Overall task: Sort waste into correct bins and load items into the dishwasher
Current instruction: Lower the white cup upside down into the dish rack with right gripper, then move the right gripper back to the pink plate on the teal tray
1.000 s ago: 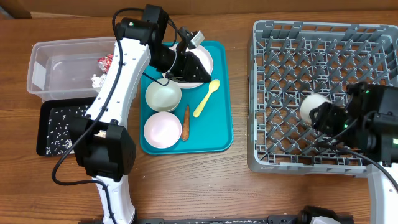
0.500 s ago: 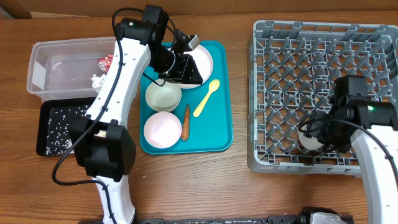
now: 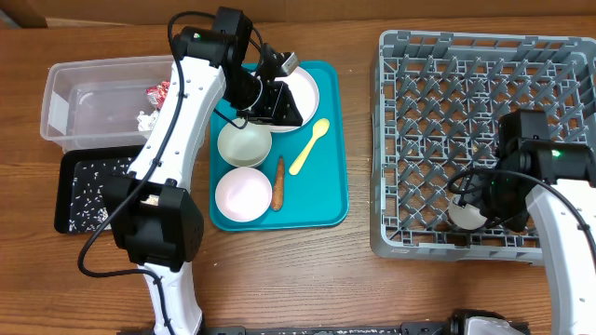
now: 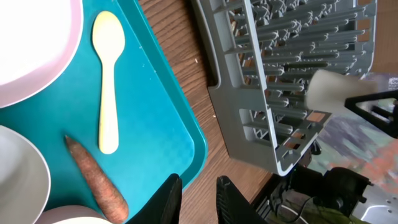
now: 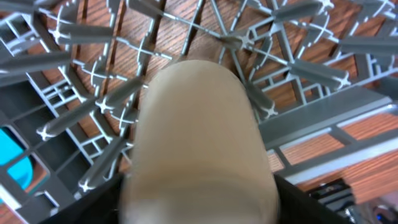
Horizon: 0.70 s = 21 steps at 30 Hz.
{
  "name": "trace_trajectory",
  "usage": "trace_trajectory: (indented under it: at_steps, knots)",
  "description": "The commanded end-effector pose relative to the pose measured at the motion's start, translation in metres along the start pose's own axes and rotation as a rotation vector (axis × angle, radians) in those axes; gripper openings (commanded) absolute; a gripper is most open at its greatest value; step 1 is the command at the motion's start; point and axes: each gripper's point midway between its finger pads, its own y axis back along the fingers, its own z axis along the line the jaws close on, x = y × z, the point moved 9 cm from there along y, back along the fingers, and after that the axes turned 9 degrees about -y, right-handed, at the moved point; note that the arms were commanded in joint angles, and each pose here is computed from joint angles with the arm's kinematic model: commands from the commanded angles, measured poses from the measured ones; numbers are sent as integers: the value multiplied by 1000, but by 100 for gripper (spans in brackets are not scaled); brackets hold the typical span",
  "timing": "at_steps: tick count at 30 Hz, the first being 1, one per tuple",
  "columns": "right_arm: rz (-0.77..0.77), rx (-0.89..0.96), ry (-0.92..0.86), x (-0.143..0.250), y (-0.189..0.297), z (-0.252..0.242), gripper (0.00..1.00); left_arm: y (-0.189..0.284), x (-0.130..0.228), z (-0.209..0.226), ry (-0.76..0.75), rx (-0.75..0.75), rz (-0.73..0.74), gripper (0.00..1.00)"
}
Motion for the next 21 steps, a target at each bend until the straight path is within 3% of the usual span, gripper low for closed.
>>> trace_trajectory:
  at_steps: [1,13,17,21]
  knots:
    - [-12,8,-4,-1,7,-1,75,2,-3,-4,-6,-5,-12,23]
    - [-57,-47,-6,-9,13,6,81,2,-3,-3,-5,-17,-9,22]
    - [-130,-149,34,-19,46,16,83,11,-5,-4,-7,-48,-17,19]
    - [-223,-319,108,-25,94,28,85,41,-6,-15,-12,-193,-7,21]
